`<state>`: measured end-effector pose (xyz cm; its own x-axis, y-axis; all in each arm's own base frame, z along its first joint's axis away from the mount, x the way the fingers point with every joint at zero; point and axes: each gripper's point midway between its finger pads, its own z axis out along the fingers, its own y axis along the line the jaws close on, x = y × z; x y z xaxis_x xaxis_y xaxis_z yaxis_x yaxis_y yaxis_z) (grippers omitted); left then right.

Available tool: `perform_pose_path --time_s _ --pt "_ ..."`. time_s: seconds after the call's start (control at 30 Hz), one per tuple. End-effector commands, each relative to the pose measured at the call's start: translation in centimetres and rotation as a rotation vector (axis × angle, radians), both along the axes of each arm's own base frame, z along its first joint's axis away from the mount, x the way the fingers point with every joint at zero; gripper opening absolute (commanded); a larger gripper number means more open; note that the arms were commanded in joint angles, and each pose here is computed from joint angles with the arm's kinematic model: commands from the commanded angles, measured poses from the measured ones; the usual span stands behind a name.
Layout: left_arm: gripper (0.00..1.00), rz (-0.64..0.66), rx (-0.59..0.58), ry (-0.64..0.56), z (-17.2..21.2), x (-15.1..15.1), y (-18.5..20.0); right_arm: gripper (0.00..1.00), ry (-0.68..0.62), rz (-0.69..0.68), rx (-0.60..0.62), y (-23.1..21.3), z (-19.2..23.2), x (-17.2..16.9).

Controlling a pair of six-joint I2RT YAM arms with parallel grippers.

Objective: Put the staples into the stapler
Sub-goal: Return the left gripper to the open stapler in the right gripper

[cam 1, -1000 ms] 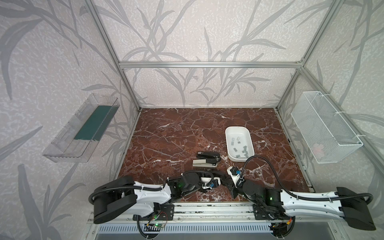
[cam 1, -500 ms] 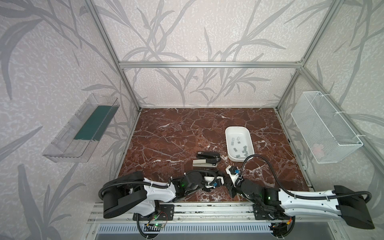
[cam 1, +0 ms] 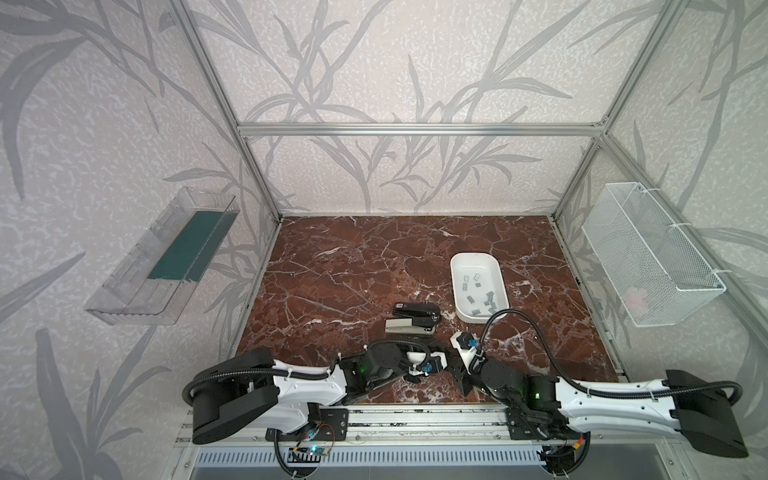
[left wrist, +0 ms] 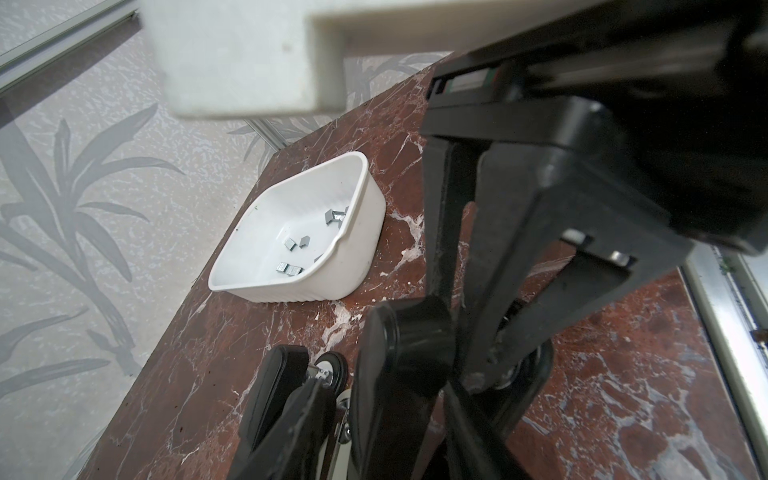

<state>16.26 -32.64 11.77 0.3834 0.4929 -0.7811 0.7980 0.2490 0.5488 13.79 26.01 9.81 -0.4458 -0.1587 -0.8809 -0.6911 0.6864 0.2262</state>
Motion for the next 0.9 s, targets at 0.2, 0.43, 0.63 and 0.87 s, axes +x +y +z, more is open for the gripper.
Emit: perform_pose_path --time_s 0.2,0.43,0.63,0.87 --pt "0.47 0.082 -0.09 -0.072 2.3 2.1 -0.8 0.0 0.004 0.068 0.087 1.9 1.9 -0.8" --pt "0.41 0.134 -0.165 -0.106 4.0 3.2 -0.6 0.0 0.009 0.104 0.101 2.4 2.2 -1.4" --pt "0.31 0.259 -0.257 -0.122 6.5 5.7 0.5 0.0 0.039 0.144 0.083 2.7 1.3 -2.6" --pt "0.34 0.361 -0.334 -0.127 8.3 7.9 2.0 0.0 0.041 0.159 0.055 2.2 0.2 -3.8"
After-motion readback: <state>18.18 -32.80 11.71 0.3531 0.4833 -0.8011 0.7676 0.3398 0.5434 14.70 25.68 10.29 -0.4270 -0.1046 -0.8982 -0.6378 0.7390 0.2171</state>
